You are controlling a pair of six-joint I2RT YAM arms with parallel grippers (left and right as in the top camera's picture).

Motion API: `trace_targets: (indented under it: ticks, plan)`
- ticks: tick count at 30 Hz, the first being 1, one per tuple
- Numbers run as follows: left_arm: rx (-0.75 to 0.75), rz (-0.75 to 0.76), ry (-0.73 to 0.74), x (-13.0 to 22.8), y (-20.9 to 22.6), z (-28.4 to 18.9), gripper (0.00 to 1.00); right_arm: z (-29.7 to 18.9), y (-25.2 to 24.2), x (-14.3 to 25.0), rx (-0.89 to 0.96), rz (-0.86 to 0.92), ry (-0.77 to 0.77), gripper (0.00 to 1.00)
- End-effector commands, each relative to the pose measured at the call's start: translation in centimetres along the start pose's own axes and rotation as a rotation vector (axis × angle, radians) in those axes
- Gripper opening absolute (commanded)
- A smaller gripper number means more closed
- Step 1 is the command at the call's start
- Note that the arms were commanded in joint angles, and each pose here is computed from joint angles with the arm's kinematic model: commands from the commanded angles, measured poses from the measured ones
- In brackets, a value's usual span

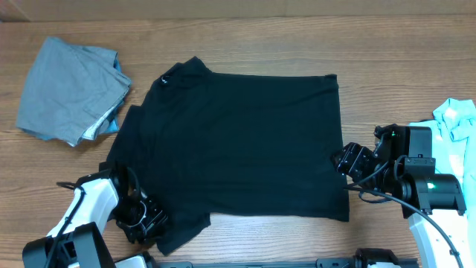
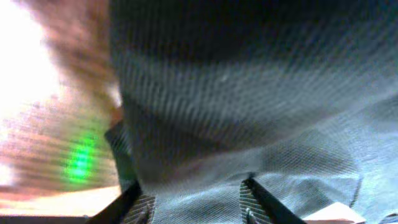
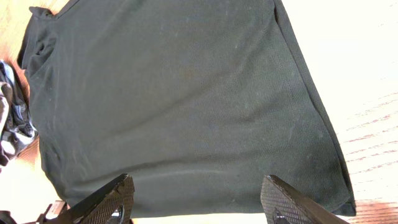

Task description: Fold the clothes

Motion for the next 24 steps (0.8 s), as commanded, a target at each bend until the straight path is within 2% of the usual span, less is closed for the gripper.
trace_targets:
  ticks: [1,5,9,15,21,24]
  plan:
    - [0.003,0.022,-0.017,-0.4,-0.1,0.2,0.47,-0.7,0.8,-0.4,-0.019,-0.021,-0.025,0.70]
    - [-0.037,-0.027,0.036,0.8,0.5,0.3,0.47,-0.7,0.8,-0.4,-0.019,-0.022,-0.025,0.70]
    - [-0.034,-0.021,0.016,0.4,0.5,0.6,0.45,-0.7,0.8,-0.4,-0.019,-0.021,-0.025,0.70]
    - [-0.016,-0.017,0.004,0.2,0.4,0.8,0.04,-0.7,0.8,-0.4,-0.019,-0.021,-0.025,0.70]
    - [0.076,0.012,0.028,0.5,-1.0,0.2,0.04,-0.7,0.7,-0.3,-0.016,-0.020,-0.022,0.70]
    - [0.099,0.047,-0.009,-0.7,-1.8,-1.1,0.04,-0.7,0.7,-0.4,-0.016,-0.020,-0.023,0.70]
Point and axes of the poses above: each gripper's point midway between its finger pads, its own z axis out along the fingers, its own y axis along the line the jaws close on, x = y × z, the point moved 4 cm from there along -z, back along the fingers, and after that the axes turned 15 degrees about z, right-handed, at the moved point
